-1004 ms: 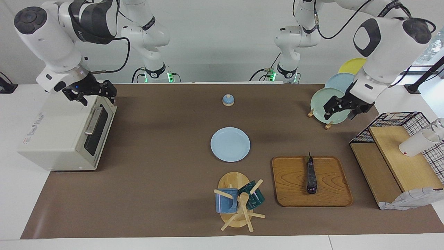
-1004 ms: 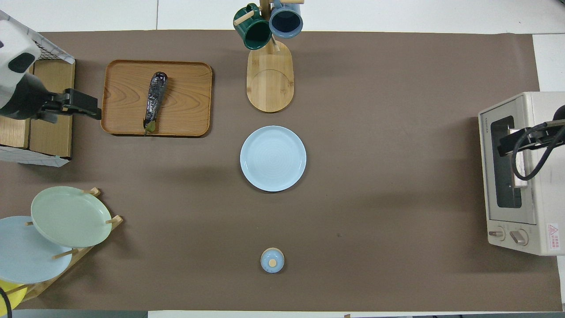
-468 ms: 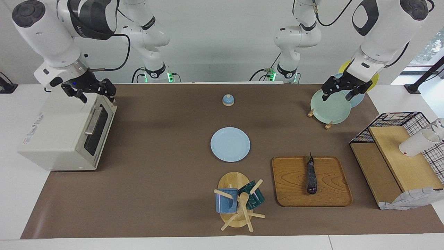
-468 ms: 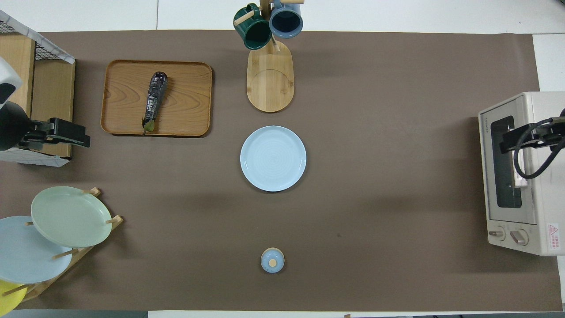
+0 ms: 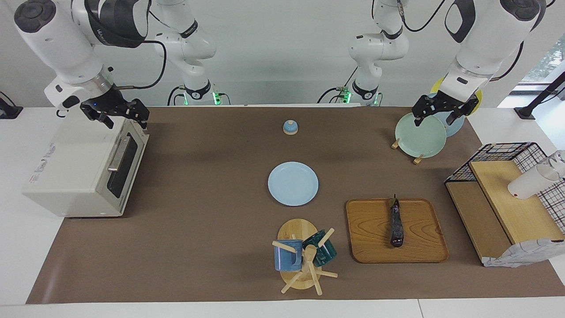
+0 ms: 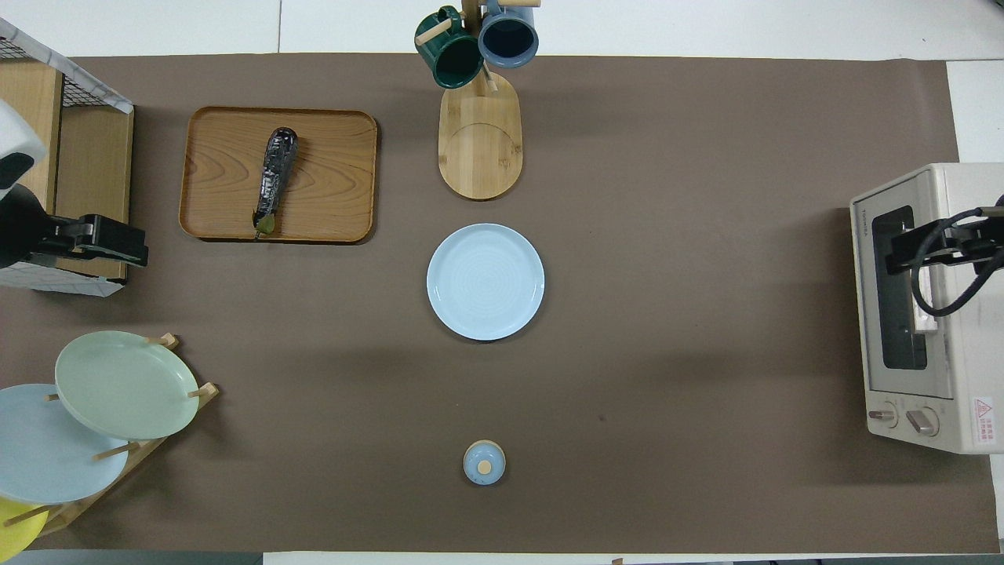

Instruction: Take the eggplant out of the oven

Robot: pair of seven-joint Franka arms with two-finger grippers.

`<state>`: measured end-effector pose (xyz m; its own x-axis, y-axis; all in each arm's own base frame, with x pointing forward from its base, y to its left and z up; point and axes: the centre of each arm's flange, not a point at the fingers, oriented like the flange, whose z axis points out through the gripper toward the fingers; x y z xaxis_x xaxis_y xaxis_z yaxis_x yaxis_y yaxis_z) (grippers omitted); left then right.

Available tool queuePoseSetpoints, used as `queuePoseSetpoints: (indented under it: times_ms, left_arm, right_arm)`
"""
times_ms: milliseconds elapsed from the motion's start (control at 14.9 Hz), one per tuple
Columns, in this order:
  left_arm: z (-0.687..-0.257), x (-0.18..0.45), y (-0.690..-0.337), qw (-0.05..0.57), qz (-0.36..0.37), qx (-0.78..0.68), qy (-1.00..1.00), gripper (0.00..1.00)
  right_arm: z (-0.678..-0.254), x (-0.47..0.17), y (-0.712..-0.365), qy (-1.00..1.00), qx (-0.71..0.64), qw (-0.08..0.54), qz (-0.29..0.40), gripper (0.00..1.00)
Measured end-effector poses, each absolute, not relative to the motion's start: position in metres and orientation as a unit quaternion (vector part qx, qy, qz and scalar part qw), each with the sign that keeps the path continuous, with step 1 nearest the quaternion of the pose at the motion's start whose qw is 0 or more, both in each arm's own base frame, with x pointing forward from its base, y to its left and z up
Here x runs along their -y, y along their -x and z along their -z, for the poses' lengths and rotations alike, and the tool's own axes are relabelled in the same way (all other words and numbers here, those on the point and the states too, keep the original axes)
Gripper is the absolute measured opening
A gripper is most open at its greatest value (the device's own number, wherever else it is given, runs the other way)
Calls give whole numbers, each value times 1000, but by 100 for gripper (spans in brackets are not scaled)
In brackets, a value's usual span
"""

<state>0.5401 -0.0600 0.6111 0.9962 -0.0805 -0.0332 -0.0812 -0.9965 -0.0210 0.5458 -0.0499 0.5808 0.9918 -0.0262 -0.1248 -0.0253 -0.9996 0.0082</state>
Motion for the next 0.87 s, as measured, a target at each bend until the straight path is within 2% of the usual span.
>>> queuePoseSetpoints:
  times_ms: [201,870]
  left_arm:
    - [-624,63,-539,5,-9,-42,999,100]
    - [-621,66,-539,-14,-19,-33,999,100]
  right_arm:
    - [-583,47,-546,-998,10,4,61,100]
    - [-591,38,-547,-999,14,5,51,100]
